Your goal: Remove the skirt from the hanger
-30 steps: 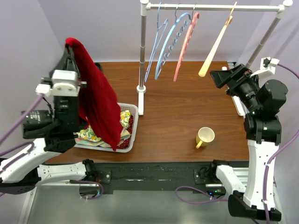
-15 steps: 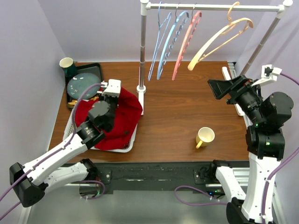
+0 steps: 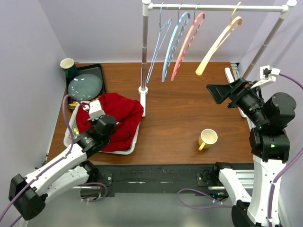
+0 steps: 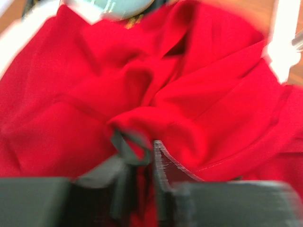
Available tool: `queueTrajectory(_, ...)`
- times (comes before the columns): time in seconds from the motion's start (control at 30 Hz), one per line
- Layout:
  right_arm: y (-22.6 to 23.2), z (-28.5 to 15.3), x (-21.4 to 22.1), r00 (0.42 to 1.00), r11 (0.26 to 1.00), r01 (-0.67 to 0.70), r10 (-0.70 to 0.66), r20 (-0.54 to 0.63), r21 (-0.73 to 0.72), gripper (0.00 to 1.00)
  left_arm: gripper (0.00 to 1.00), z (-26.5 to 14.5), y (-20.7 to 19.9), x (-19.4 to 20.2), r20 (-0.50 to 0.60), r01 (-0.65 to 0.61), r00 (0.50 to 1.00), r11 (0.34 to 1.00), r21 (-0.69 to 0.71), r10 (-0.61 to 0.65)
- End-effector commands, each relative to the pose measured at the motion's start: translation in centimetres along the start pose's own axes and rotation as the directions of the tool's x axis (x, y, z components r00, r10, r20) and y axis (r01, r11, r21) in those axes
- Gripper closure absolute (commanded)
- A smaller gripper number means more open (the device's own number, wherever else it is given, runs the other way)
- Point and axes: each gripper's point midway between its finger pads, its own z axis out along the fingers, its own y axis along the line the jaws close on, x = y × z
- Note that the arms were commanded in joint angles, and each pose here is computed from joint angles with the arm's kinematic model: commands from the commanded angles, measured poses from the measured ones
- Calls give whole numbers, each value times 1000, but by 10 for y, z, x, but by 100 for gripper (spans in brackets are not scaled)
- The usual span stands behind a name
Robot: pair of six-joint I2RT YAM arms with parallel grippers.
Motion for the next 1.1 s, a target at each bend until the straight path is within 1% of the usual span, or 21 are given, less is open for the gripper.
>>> queueTrajectory(0.0,23,-9,-13,998,997,59,-58,28,-54,4,62,-6,31,35,-119,114,983,975,-191,-138)
queueTrajectory(0.03,25,-11,-15,997,996,66,-65,29,-52,4,47,-9,27,20,-93,188,973,960,-207,-210)
queueTrajectory(0.1,27,-15,-16,997,996,76,-74,34,-48,3,35,-16,41,5,-61,162,981,947,-277,-185)
queueTrajectory(0.13,28,-16,-17,996,996,81,-80,33,-42,3,29,-21,36,-21,-3,247,966,928,-281,-258)
queueTrajectory(0.17,28,-16,-17,996,996,79,-77,33,-40,3,26,-23,42,-37,54,256,966,917,-307,-252)
queueTrajectory(0.2,29,-15,-16,997,996,80,-79,28,-49,4,24,-28,50,-44,56,218,976,912,-348,-212)
queueTrajectory(0.23,30,-15,-16,996,995,85,-83,27,-55,3,22,-33,42,-68,92,260,966,908,-329,-243)
queueTrajectory(0.3,29,-15,-16,996,995,89,-88,27,-48,3,21,-31,30,-91,118,229,972,921,-315,-202)
queueTrajectory(0.33,27,-15,-15,996,995,89,-88,27,-43,3,21,-32,23,-106,98,111,992,950,-292,-85)
queueTrajectory(0.37,28,-16,-15,996,995,91,-90,30,-44,3,21,-29,9,-108,68,45,997,970,-238,-30)
queueTrajectory(0.4,28,-16,-14,996,995,91,-90,24,-43,3,21,-22,-21,-127,115,76,991,989,-126,-61)
queueTrajectory(0.43,30,-19,-15,994,994,101,-100,33,-44,3,21,-19,-29,-125,96,-96,990,992,-77,103)
queueTrajectory(0.47,30,-19,-15,994,994,104,-102,31,-44,3,21,-17,-46,-122,88,-123,989,992,13,121)
queueTrajectory(0.5,31,-20,-14,994,993,106,-104,28,-48,3,21,-16,-56,-131,126,-104,987,993,50,97)
queueTrajectory(0.53,31,-20,-13,994,993,109,-108,24,-47,3,22,-13,-56,-128,134,-140,982,989,48,133)
queueTrajectory(0.6,32,-21,-13,994,993,111,-110,25,-51,3,22,-9,-61,-138,170,-120,979,991,57,109)
queueTrajectory(0.73,33,-20,-11,994,992,111,-110,20,-66,3,19,11,-79,-144,159,-156,978,980,121,136)
queueTrajectory(0.83,34,-19,-9,993,990,118,-117,15,-71,3,19,44,-90,-125,73,-219,975,962,163,210)
queueTrajectory(0.9,34,-20,-10,993,990,120,-119,18,-68,3,19,67,-90,-95,-40,-258,963,951,172,268)
queueTrajectory(1.03,39,-22,-6,991,987,134,-134,7,-91,3,19,76,-93,-44,-177,-287,927,928,239,332)
queueTrajectory(1.07,40,-23,-7,990,986,139,-138,9,-94,3,19,77,-95,-39,-172,-278,929,925,260,328)
